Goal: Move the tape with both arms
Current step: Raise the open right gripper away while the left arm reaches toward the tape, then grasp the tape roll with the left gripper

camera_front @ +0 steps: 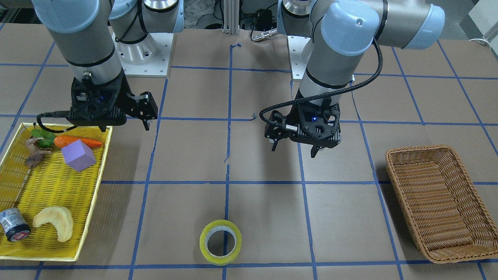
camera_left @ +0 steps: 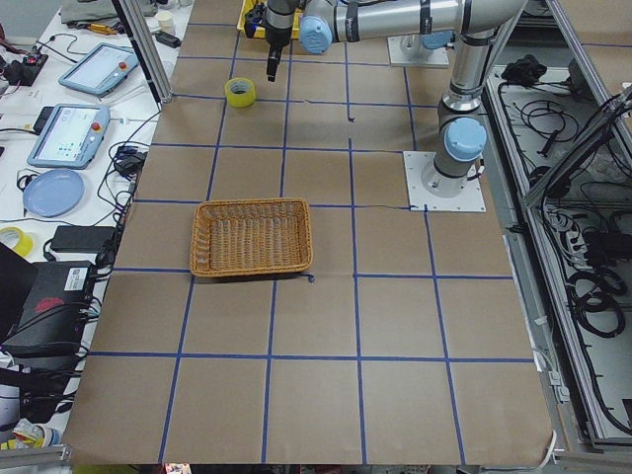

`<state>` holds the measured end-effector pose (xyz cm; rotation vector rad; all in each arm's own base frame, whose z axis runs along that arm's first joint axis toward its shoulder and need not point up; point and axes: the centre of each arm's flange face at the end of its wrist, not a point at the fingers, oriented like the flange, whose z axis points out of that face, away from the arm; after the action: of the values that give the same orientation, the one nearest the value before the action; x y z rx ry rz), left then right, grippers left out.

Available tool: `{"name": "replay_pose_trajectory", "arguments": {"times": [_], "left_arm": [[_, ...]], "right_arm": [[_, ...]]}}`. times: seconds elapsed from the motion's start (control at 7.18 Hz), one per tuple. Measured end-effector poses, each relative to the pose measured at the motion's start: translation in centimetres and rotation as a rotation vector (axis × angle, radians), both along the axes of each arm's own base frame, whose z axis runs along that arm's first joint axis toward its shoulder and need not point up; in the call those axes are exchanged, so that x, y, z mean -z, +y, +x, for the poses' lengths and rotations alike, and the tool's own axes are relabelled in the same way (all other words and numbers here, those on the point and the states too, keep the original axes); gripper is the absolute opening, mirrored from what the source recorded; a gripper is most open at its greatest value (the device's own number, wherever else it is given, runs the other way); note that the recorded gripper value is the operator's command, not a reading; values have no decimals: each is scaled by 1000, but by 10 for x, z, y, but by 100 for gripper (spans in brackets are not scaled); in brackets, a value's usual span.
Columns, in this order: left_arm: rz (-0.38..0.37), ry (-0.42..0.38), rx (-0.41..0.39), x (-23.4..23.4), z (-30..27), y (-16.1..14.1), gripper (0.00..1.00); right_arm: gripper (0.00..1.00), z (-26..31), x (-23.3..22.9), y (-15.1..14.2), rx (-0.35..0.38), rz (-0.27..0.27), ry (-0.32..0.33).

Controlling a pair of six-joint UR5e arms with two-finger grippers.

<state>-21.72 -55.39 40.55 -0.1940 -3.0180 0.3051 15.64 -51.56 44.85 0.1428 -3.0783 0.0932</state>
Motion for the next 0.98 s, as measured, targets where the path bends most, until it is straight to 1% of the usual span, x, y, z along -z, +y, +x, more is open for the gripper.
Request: {"name": "replay_pose_trajectory", "arguments": {"times": [0.28,0.56,0.7,0.84,0.98], "left_arm": [[-54,60,23,44,-19,-34,100],[-85,79,29,76,-29,-82,100],[-88,83,24,89,-34,-110,100],[-70,91,10,110,-39,-130,100],[-37,113,-2,134,-45,-140,100]], "right_arm": [[100,-2,-20,17,-1,-19,-5],[100,-2,-26,19,0,-30,-10],[100,-1,-27,19,0,-35,-11],[100,-1,-31,17,4,-42,-12],[100,-1,-37,15,9,-47,-14]]}}
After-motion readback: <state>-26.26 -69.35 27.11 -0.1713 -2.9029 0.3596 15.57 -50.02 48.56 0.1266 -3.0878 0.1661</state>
